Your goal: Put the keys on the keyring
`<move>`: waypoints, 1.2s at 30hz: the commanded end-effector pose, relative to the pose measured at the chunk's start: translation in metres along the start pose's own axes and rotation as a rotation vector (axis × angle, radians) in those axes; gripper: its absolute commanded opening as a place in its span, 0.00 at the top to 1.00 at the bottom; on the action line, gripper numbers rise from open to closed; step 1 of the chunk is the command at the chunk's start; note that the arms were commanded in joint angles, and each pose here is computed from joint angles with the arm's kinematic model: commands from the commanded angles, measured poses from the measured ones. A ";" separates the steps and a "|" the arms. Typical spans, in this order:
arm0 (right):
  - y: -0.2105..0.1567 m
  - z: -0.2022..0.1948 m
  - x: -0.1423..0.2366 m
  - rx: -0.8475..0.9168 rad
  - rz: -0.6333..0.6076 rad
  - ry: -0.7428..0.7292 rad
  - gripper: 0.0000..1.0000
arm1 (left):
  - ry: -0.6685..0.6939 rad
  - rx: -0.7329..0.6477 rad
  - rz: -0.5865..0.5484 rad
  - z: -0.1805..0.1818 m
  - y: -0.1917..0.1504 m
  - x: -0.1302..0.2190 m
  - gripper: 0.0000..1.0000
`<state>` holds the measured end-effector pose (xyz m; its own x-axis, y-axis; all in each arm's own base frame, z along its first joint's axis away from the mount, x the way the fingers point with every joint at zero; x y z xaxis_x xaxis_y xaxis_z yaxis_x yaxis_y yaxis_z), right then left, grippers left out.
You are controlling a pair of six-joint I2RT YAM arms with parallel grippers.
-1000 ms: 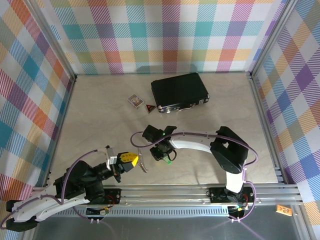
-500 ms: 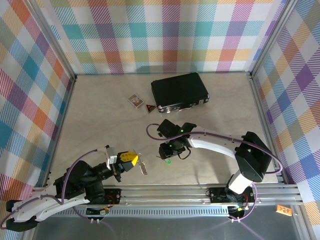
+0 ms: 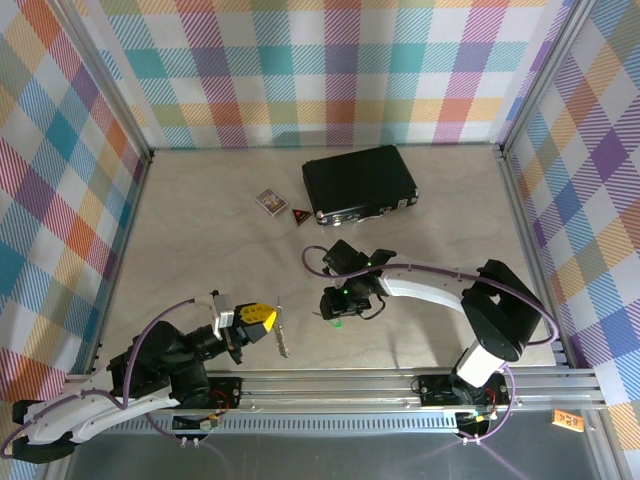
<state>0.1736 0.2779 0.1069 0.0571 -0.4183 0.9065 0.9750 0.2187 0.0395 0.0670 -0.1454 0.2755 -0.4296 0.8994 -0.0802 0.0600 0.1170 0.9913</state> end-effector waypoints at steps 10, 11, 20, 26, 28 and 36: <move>0.002 -0.011 -0.020 -0.038 0.012 -0.004 0.70 | -0.016 -0.007 -0.057 -0.003 0.012 0.001 1.00; 0.002 -0.011 -0.021 -0.037 0.015 -0.005 0.70 | -0.016 -0.006 -0.056 -0.003 0.012 0.001 1.00; 0.007 -0.012 -0.029 -0.039 0.018 0.001 0.72 | -0.016 -0.008 -0.054 -0.003 0.011 0.001 1.00; 0.009 -0.013 -0.031 -0.040 0.012 0.001 0.73 | -0.017 -0.009 -0.052 -0.003 0.011 0.000 1.00; 0.009 -0.013 -0.031 -0.041 0.011 0.003 0.73 | -0.016 -0.009 -0.051 -0.003 0.011 0.000 1.00; 0.010 -0.012 -0.031 -0.033 0.007 0.000 0.75 | -0.011 -0.010 -0.048 -0.002 0.009 -0.001 1.00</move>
<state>0.1844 0.2823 0.0781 0.0542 -0.4191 0.9063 0.9795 0.1989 0.0334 0.0674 -0.1465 0.2745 -0.4295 0.9001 -0.0734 0.0627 0.1107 0.9919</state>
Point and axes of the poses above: each hand's point on the last joint's axis, 136 mm out from that joint toward the fingers, its own x axis back along the fingers, its own z axis along the line the jaws close on, y = z × x, the point moved 6 cm from there along x, back along the fingers, and after that the axes turned 6 degrees about -x, right-handed, at the moved point
